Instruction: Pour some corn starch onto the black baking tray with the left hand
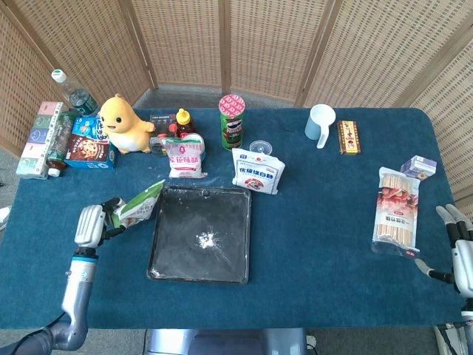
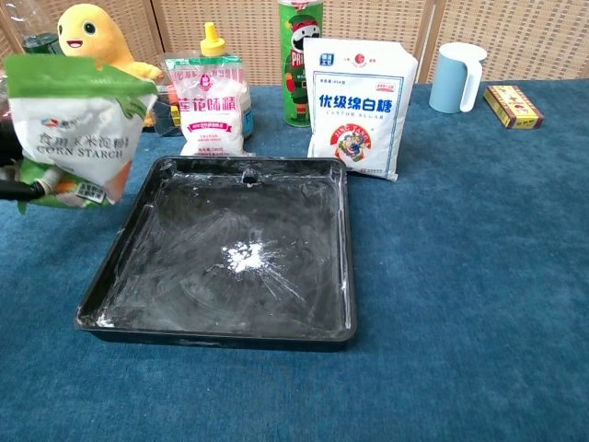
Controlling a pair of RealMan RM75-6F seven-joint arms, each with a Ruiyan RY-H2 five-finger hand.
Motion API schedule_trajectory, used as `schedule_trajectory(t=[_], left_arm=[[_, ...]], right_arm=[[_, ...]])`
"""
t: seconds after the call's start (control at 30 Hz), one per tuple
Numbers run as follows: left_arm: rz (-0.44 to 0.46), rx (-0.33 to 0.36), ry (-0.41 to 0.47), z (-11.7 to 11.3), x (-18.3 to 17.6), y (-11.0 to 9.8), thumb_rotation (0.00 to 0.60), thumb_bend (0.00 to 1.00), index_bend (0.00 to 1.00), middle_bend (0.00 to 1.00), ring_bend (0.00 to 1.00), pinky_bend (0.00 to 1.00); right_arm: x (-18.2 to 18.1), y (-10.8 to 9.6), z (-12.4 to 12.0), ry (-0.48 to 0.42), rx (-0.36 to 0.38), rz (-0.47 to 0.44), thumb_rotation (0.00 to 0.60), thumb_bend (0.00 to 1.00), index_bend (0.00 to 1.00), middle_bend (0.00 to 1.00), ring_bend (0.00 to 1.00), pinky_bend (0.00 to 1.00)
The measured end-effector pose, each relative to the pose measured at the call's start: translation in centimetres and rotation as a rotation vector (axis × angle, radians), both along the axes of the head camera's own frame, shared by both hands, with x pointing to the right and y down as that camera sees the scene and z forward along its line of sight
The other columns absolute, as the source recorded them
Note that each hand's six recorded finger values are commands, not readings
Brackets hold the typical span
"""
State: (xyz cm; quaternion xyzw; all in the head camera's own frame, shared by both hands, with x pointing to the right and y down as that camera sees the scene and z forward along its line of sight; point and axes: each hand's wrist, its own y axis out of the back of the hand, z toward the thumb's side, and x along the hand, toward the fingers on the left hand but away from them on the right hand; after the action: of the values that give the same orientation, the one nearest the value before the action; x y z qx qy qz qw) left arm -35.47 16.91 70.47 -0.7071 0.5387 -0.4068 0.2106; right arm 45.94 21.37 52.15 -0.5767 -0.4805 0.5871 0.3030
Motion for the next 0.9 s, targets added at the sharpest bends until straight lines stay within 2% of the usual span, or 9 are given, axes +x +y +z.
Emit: schedule_trajectory(t=[0.1, 0.13, 0.2, 0.3, 0.43, 0.6, 0.73, 0.83, 0.9], left_arm=[[-0.001, -0.04, 0.037, 0.6, 0.3, 0.5, 0.6, 0.16, 0.21, 0.15, 0.11, 0.23], [0.006, -0.059, 0.048, 0.9, 0.4, 0.7, 0.6, 0.11, 0.12, 0.07, 0.05, 0.17], [0.026, -0.103, 0.063, 1.4, 0.6, 1.1, 0.6, 0.04, 0.02, 0.01, 0.0, 0.12], [0.062, -0.183, 0.069, 2.3, 0.5, 2.0, 0.6, 0.0, 0.0, 0.0, 0.0, 0.1], [0.05, -0.198, 0.1, 2.3, 0.3, 2.5, 0.6, 0.0, 0.0, 0.0, 0.0, 0.08], [0.009, -0.155, 0.149, 1.3, -0.3, 2.8, 0.6, 0.0, 0.0, 0.0, 0.0, 0.06], [-0.022, -0.07, 0.195, -0.8, -1.6, 2.8, 0.6, 0.0, 0.0, 0.0, 0.0, 0.04], [-0.012, -0.02, 0.187, -2.5, -2.7, 2.7, 0.6, 0.0, 0.0, 0.0, 0.0, 0.03], [0.001, -0.016, 0.168, -3.1, -3.1, 2.6, 0.6, 0.0, 0.0, 0.0, 0.0, 0.02]], right_arm=[[0.0, 0.0, 0.0, 0.0, 0.001, 0.0, 0.6, 0.05, 0.0, 0.03, 0.08, 0.09], [0.0, 0.0, -0.1, -0.001, 0.001, -0.001, 0.6, 0.05, 0.0, 0.03, 0.08, 0.09], [0.0, 0.0, -0.1, -0.002, 0.004, -0.003, 0.6, 0.05, 0.0, 0.03, 0.08, 0.09], [0.0, 0.0, -0.2, -0.003, 0.005, -0.004, 0.6, 0.05, 0.0, 0.03, 0.08, 0.09], [-0.1, 0.1, -0.1, -0.001, 0.003, -0.007, 0.6, 0.05, 0.0, 0.03, 0.08, 0.09], [-0.3, 0.1, 0.0, -0.001, 0.0, -0.011, 0.6, 0.05, 0.0, 0.03, 0.08, 0.09], [-0.4, 0.2, 0.1, 0.002, -0.003, -0.016, 0.6, 0.05, 0.0, 0.03, 0.08, 0.09], [-0.5, 0.2, 0.1, 0.005, -0.005, -0.016, 0.6, 0.05, 0.0, 0.03, 0.08, 0.09], [-0.5, 0.2, 0.1, 0.004, -0.005, -0.017, 0.6, 0.05, 0.0, 0.03, 0.08, 0.09]])
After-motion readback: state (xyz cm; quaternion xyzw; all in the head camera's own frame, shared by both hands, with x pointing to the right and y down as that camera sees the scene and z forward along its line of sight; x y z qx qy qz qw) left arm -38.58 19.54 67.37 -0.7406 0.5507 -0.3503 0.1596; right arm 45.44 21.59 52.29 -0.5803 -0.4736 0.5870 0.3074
